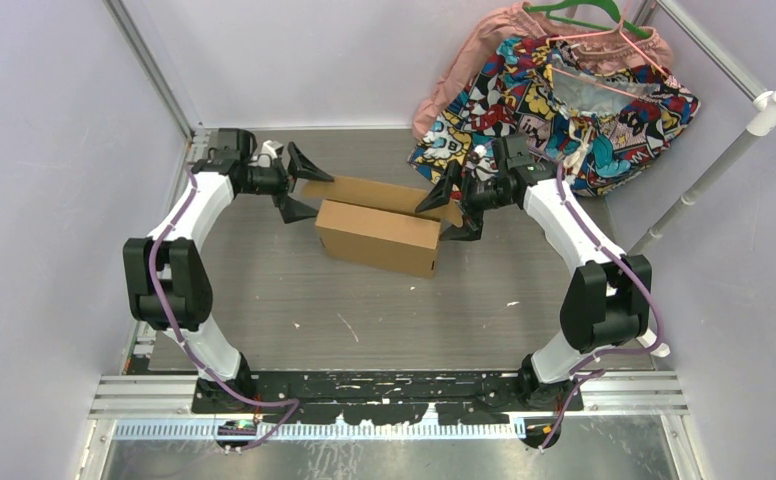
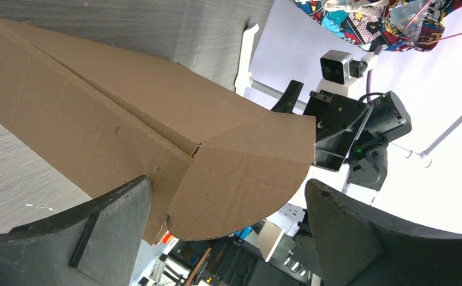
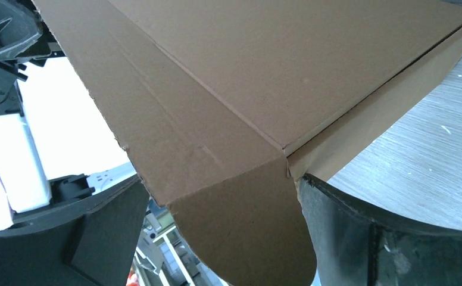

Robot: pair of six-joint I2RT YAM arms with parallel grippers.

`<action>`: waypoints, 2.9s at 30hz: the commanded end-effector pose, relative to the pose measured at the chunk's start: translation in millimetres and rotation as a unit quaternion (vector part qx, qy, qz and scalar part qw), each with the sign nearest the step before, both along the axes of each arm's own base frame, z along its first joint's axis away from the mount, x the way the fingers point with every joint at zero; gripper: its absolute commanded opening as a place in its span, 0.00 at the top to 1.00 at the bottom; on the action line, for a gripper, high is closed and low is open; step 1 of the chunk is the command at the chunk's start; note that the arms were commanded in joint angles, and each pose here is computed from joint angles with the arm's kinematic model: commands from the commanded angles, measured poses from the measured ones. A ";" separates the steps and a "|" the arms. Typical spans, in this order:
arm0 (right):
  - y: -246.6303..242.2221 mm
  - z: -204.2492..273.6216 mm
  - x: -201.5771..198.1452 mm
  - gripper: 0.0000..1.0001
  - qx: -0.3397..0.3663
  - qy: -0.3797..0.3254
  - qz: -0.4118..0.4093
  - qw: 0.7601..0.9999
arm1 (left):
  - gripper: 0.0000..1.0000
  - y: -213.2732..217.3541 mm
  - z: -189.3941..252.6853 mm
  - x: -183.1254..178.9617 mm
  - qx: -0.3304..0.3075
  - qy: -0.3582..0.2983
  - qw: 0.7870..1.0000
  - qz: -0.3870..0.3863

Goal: Fold the paper box
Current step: Close the paper box at the center of the board.

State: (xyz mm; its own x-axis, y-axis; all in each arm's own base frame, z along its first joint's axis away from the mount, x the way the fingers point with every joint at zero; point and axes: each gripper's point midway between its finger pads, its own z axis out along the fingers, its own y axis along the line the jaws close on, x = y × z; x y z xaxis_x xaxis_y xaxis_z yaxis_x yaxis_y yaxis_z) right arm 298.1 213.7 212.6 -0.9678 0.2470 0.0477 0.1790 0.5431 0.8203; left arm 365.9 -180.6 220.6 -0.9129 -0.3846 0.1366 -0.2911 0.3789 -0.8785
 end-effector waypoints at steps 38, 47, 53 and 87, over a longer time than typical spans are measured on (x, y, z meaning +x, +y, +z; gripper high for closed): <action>-12.3 28.9 6.6 0.00 -0.014 -0.075 -0.011 0.997 | 0.00 -13.2 14.3 -12.0 -0.033 0.002 0.999 -0.034; -29.0 32.1 11.9 0.00 -0.049 -0.092 -0.035 0.994 | 0.00 -12.7 14.5 -12.1 -0.034 0.000 0.999 -0.034; -45.0 35.8 5.1 0.00 -0.105 -0.103 -0.037 0.988 | 0.00 -11.9 13.4 -11.3 -0.034 0.001 0.999 -0.033; -18.2 52.9 145.2 0.17 -0.301 -0.226 -0.068 0.924 | 0.00 -7.9 -1.3 -12.9 -0.031 0.012 0.999 -0.029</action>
State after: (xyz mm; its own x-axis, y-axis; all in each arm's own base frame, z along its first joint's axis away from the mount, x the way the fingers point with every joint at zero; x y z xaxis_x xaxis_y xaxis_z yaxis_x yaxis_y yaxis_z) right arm 443.2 174.3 237.7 -0.8415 0.3058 -0.4454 0.0878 0.8909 0.4457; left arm 354.5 -188.2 211.5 -0.9185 -0.3453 0.1927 -0.3202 0.3637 -0.8748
